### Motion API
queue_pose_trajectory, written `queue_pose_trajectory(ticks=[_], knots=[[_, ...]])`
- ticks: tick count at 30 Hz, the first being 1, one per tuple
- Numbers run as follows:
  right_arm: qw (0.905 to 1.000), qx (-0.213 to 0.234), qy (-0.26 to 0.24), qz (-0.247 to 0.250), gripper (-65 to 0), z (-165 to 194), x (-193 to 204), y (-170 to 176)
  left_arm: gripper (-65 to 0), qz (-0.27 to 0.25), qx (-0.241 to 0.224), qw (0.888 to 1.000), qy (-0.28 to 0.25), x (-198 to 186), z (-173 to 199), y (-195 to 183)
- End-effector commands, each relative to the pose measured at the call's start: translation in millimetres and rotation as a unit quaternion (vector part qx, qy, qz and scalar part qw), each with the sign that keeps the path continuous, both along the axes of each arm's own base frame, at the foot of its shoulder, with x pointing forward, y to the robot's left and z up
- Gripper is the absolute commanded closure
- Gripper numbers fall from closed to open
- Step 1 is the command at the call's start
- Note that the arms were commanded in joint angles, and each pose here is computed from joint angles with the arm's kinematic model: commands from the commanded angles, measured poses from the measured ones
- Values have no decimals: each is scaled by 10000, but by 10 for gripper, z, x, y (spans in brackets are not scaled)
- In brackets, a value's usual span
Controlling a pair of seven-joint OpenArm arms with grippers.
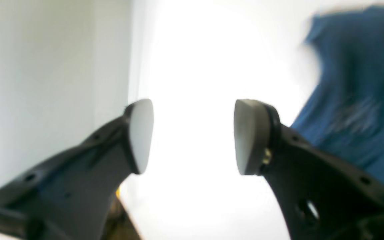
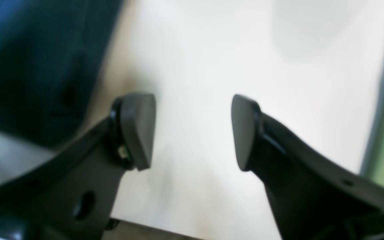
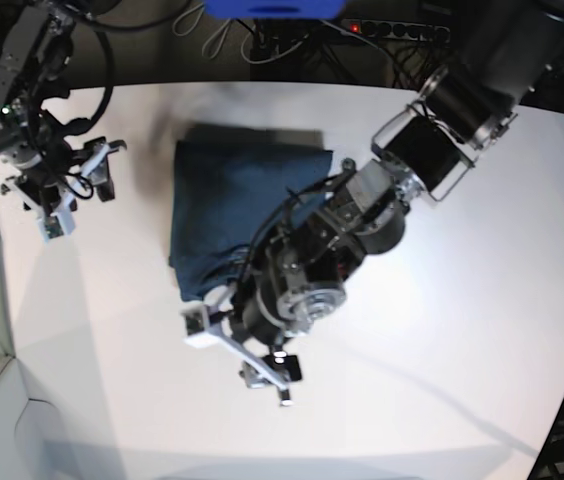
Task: Layout the t-shirt on the table in an organized manner, then fold the t-shirt properly
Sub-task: 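Press the left gripper across the bundle to flatten it, then tap the right gripper on the bundle's collar edge to tidy it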
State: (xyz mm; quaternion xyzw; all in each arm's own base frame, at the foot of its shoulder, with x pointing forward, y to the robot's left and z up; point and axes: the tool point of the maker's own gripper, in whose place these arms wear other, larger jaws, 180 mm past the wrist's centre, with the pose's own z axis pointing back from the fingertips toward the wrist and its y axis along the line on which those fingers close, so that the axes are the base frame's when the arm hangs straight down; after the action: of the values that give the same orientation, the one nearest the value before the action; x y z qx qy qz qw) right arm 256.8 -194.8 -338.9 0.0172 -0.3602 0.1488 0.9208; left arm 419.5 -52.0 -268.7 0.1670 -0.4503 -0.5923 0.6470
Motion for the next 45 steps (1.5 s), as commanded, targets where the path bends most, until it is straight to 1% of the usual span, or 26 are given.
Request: queue_pose_trajectory(ticks=[1,4,5,6,8,9,11,12,13,14,16,17,22,27,30,34,37,38,40,43,45], knots=[[9993,64,-310,195,-367,143,94,120,-366,267,-108,9994,-168,77,132,183],[9978,304,-365,459,-365,151,124,424,-364,842,-269,9961,-64,39,47,675],[9971,366,-371,548,-365,149,129,511,-357,1031,-306,9942,-30,20,18,827],[9961,443,-392,650,-365,157,140,615,-332,1233,-346,9918,25,-18,-30,991],[9937,595,-401,859,-344,160,143,824,-243,1597,-395,9863,79,-99,-94,1306],[9924,663,-411,953,-318,168,147,919,-190,1753,-423,9836,95,-139,-114,1435],[9885,793,-415,1220,-234,181,136,1145,-60,2083,-498,9767,139,-237,-159,1687],[9866,831,-407,1344,-190,182,127,1234,-11,2225,-537,9733,162,-277,-179,1784],[9844,868,-383,1483,-136,175,109,1328,0,2384,-572,9693,183,-323,-198,1893],[9822,901,-358,1607,-82,168,89,1413,0,2547,-599,9649,226,-389,-238,2006],[9800,915,-267,1745,-7,120,45,1489,-17,2797,-633,9576,270,-494,-282,2184],[9797,942,-185,1760,0,70,31,1505,-17,2913,-648,9540,278,-554,-294,2267],[9790,929,347,1778,0,-275,-64,1437,-17,3330,-686,9402,198,-796,-255,2582],[9767,1179,555,1703,0,-530,-169,1426,-17,3772,-635,9238,151,-1002,-239,2923],[9747,1333,733,1638,0,-707,-281,1419,-17,4009,-453,9149,132,-1139,-233,3177],[9726,1483,860,1568,0,-836,-338,1434,-17,4257,-289,9043,115,-1279,-221,3423],[9733,1474,835,1551,0,-823,-327,1419,-17,4443,-198,8955,163,-1418,-246,3572],[9741,1458,775,1547,0,-790,-302,1410,-17,4468,-159,8943,192,-1450,-257,3605],[9753,1401,636,1583,0,-699,-258,1404,-17,4451,-27,8947,365,-1536,-305,3663],[9779,1217,246,1685,0,-442,-179,1369,-17,4396,241,8946,767,-1734,-397,3790],[9779,1135,-42,1757,0,-239,-184,1386,-17,4678,184,8801,798,-1868,-403,3932]])
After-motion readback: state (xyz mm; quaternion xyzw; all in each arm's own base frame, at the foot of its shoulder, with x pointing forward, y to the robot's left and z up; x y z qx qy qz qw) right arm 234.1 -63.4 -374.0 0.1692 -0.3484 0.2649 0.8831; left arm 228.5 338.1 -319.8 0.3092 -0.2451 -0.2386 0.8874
